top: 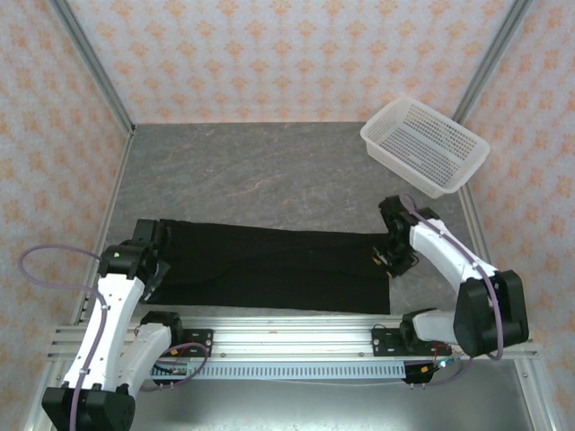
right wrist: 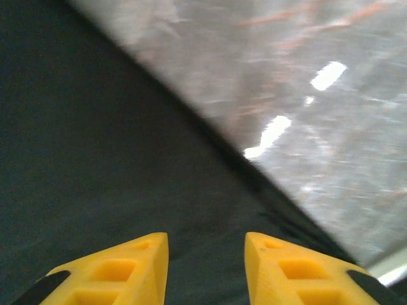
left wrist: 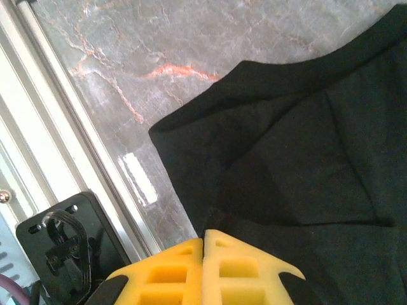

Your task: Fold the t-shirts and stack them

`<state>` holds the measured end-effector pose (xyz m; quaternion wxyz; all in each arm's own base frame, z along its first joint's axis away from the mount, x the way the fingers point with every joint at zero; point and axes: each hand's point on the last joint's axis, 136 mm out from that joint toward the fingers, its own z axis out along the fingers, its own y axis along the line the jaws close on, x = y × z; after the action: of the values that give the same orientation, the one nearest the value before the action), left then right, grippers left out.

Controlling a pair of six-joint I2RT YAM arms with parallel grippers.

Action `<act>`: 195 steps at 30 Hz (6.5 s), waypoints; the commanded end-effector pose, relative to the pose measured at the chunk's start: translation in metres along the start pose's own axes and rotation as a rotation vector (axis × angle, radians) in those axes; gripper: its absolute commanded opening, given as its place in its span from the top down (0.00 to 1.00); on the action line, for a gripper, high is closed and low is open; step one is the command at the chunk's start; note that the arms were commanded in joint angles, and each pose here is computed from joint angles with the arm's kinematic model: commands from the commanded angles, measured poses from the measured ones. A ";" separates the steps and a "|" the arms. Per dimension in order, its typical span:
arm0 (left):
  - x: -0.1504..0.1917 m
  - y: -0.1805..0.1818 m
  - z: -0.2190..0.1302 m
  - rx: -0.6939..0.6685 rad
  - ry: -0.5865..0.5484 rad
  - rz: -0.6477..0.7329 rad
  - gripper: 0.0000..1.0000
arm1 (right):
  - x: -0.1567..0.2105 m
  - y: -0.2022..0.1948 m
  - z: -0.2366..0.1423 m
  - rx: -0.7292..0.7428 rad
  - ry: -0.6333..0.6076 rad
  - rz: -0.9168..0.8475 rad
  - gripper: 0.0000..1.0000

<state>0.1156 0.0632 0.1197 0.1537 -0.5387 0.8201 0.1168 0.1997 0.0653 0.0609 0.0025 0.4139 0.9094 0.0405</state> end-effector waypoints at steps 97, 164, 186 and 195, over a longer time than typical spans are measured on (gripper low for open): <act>-0.086 -0.566 0.076 0.814 0.295 0.006 0.58 | 0.062 0.078 0.039 -0.095 0.253 0.178 0.50; 0.096 -0.366 -0.029 0.520 0.452 0.515 0.45 | 0.040 0.082 -0.029 -0.198 0.082 -0.343 0.47; 0.291 -0.135 -0.004 0.297 0.857 1.017 0.58 | 0.128 -0.012 0.023 -0.051 0.381 -0.607 0.49; 0.302 -0.140 0.006 0.277 0.849 1.024 0.80 | 0.135 0.008 0.045 -0.068 0.387 -0.590 0.59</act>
<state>0.1297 -0.2231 0.0129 -0.1931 -0.0769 0.9702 -0.1245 0.1125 0.1661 0.0288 -0.1500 0.1116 0.9724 0.1397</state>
